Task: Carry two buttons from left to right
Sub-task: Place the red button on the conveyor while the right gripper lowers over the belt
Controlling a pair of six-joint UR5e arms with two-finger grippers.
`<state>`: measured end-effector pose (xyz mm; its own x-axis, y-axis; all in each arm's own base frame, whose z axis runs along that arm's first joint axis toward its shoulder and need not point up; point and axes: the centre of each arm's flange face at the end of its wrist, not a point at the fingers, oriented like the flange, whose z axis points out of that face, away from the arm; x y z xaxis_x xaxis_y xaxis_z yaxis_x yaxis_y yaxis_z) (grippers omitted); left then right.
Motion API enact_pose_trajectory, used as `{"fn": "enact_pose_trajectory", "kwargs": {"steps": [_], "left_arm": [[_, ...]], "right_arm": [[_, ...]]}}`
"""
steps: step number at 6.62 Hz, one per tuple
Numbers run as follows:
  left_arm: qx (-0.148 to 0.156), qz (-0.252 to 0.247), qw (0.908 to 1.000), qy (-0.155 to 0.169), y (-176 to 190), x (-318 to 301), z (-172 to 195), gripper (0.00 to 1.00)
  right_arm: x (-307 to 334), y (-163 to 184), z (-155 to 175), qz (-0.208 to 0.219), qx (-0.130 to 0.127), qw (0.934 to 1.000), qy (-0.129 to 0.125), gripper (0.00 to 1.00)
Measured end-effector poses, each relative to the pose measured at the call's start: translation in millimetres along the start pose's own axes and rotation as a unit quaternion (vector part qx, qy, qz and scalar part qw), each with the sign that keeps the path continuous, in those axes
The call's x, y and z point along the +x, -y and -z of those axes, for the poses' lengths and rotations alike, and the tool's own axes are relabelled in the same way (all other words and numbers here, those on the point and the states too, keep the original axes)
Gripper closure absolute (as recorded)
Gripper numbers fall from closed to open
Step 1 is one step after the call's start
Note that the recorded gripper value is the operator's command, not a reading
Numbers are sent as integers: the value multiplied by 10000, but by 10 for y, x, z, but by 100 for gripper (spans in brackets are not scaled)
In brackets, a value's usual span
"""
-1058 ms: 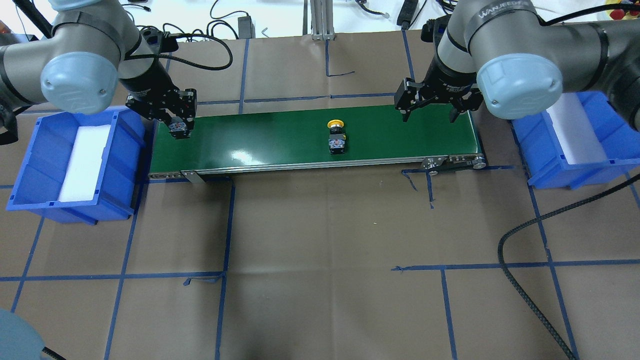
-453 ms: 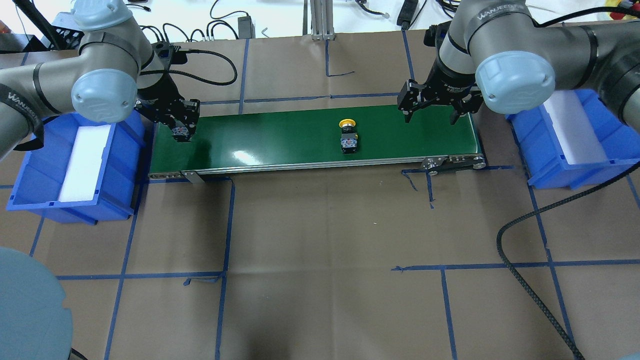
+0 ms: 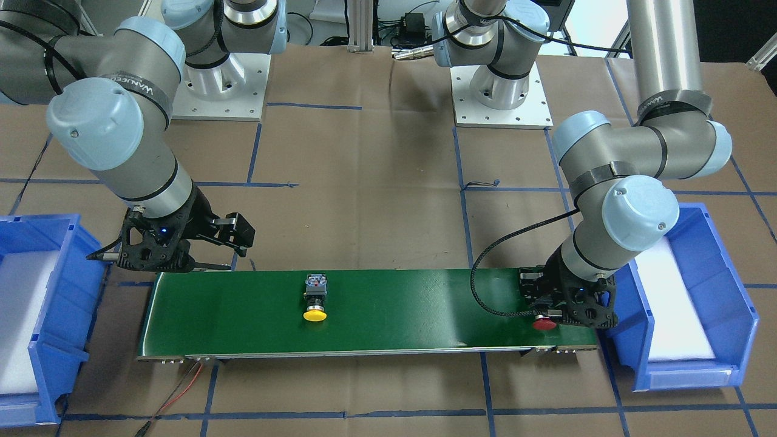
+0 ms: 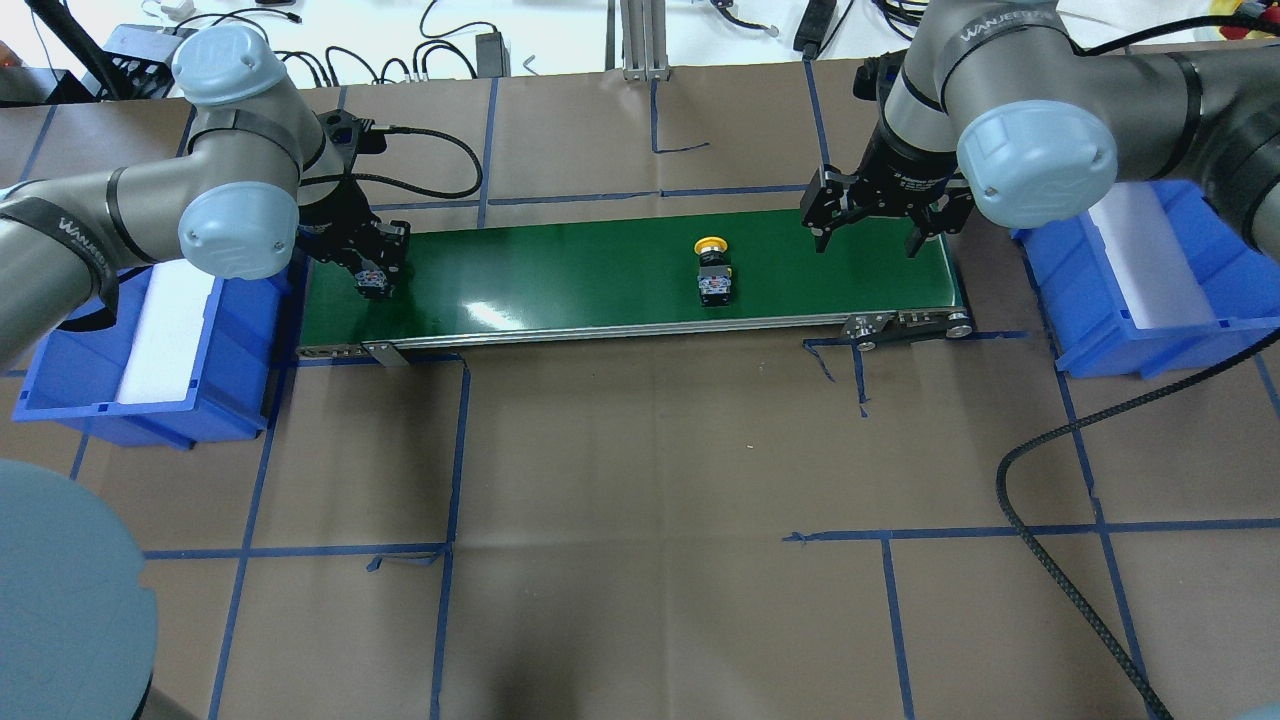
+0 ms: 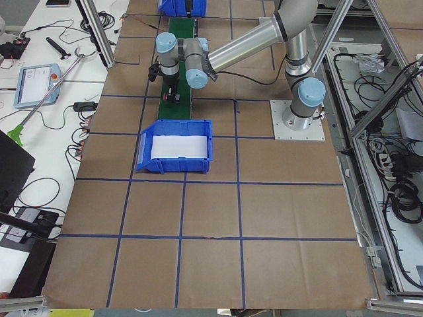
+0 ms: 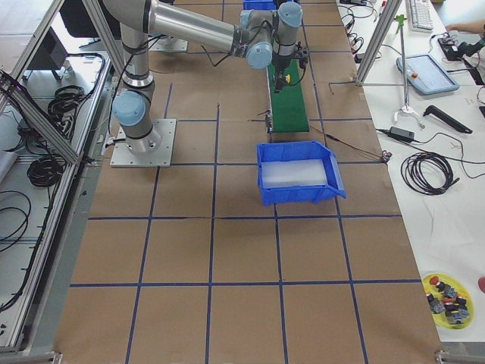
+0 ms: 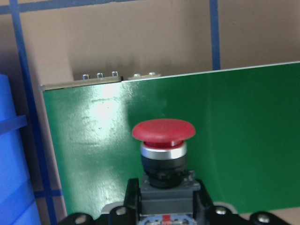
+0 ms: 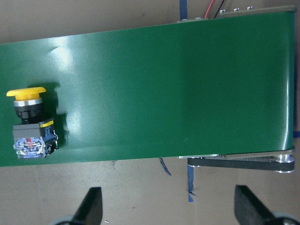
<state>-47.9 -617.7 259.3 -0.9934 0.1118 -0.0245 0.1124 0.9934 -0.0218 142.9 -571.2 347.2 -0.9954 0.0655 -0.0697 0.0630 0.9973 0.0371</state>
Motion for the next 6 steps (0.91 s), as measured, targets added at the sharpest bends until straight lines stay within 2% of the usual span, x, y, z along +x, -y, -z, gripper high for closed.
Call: {"fn": "enact_pose_trajectory", "kwargs": {"steps": [1,4,6], "left_arm": [[33,7,10000,63,-27,-8,6,1],[81,6,9999,98,-36,-6,71,0],[110,13,9999,113,-22,-12,337,0]], "right_arm": [[2,-3,-6,-9,-49,10000,0,1],[-3,46,10,-12,-34,10000,7,1],[-3,91,-63,-11,-57,10000,18,1]]}}
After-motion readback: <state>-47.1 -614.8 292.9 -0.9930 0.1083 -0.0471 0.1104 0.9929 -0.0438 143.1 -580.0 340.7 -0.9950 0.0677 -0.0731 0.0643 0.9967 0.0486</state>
